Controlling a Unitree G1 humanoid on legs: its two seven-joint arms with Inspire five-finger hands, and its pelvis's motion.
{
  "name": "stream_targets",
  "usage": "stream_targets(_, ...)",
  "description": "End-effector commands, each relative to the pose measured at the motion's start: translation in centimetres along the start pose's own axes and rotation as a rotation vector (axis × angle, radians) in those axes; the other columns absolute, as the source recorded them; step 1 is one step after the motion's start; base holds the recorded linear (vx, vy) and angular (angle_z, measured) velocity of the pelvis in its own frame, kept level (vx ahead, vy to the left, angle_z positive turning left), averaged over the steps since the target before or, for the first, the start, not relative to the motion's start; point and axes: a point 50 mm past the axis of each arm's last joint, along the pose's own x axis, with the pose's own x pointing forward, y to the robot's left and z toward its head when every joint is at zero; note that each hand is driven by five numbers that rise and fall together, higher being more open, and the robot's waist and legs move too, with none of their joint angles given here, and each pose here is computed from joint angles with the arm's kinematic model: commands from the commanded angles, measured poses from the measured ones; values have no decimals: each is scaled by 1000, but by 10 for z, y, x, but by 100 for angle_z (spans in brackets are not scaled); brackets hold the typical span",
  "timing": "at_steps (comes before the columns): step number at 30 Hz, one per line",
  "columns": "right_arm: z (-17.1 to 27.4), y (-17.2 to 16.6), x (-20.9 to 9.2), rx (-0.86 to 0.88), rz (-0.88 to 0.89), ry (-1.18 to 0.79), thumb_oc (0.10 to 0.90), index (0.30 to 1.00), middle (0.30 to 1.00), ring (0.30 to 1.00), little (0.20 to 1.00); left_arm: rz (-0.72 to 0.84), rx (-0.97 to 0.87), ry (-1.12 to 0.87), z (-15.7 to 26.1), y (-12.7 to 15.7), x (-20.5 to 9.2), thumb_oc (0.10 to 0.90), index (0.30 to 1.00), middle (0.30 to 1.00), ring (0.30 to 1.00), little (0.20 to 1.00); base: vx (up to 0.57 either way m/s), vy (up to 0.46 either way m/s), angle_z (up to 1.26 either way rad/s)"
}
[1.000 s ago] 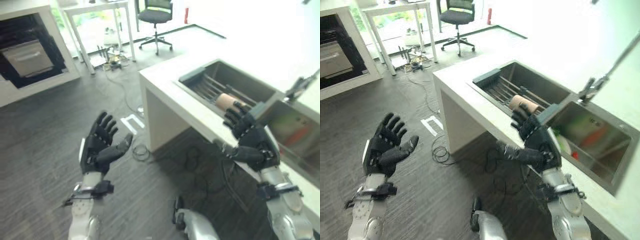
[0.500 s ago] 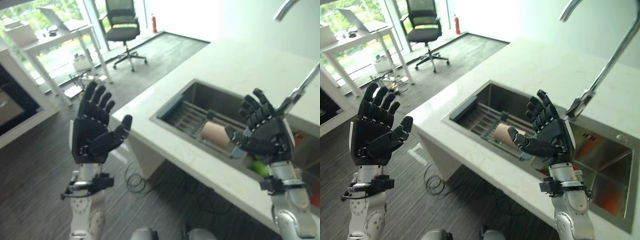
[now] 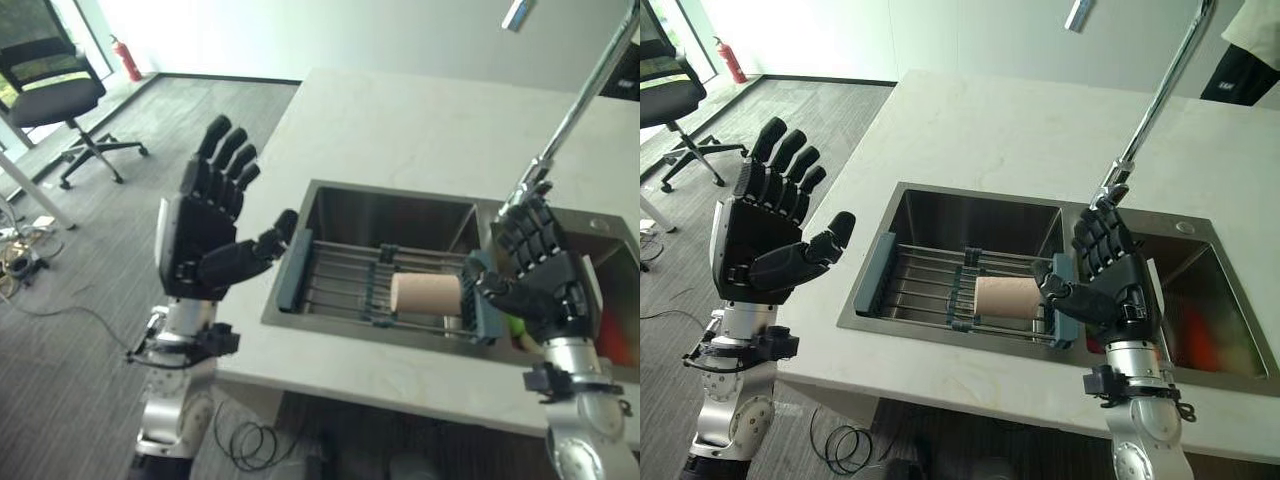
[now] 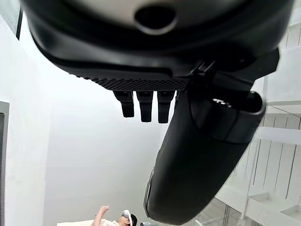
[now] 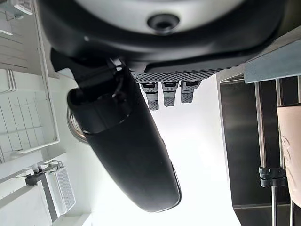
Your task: Place the dishes in the dishwasher.
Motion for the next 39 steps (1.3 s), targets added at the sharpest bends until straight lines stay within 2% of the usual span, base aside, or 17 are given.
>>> stream_targets(1, 33, 18, 35, -2, 121, -255, 800, 900, 900, 900, 900, -151, 194, -167, 37, -11, 13, 800, 900, 900, 900, 900, -47, -91, -161)
stream_targets(3, 38, 19, 40, -38, 111, -269, 800, 900, 900, 900, 900, -148, 329, -145, 35, -10, 17, 800, 900, 900, 900, 900, 1, -59, -121)
stream_targets(6, 47, 13, 45, -81, 116, -275, 800, 900, 900, 900, 900, -248, 513, -107, 35, -8, 27, 800, 900, 900, 900, 900, 22, -49, 7)
stream_targets(12, 52, 9, 44, -100, 124, -257, 800, 900, 900, 900, 900, -381, 658, -54, 41, -8, 39, 800, 900, 900, 900, 900, 30, -12, -19)
stream_targets(19, 53, 12, 51, -159, 169, -218, 800, 900, 900, 900, 900, -458, 721, 114, 25, -10, 59, 800, 900, 900, 900, 900, 41, 32, -21)
stream_targets(26, 50, 10, 53, -210, 220, -174, 800, 900, 900, 900, 900, -464, 697, 297, -2, -6, 66, 800, 900, 900, 900, 900, 36, 27, -16)
stream_targets(39, 47, 5, 53, -261, 241, -139, 800, 900, 900, 900, 900, -458, 693, 558, -50, 0, 44, 800, 900, 900, 900, 900, -21, 12, -10)
